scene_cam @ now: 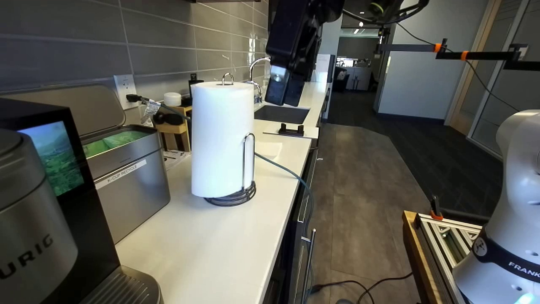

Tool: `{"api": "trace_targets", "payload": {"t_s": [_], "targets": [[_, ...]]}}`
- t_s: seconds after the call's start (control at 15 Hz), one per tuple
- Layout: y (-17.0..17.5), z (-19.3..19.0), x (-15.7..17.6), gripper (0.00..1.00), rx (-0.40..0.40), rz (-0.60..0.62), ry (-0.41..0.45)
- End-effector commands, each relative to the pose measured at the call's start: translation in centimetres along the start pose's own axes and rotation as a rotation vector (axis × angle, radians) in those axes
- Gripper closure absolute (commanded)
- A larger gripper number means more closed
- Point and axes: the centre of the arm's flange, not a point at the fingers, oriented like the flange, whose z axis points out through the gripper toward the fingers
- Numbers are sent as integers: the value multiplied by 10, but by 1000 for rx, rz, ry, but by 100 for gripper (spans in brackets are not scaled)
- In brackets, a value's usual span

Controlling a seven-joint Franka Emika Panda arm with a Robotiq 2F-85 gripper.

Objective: Open the coffeemaker chamber.

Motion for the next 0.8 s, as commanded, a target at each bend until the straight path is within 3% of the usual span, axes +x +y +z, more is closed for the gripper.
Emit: {"api": "trace_targets", "payload": {"t_s": [0.0, 0.4, 0.73], "targets": [[-7, -2, -18, 0, -33, -106, 36], [-34, -23, -65, 0, -50, -422, 111], [-13, -41, -60, 0, -108, -646, 228]]}}
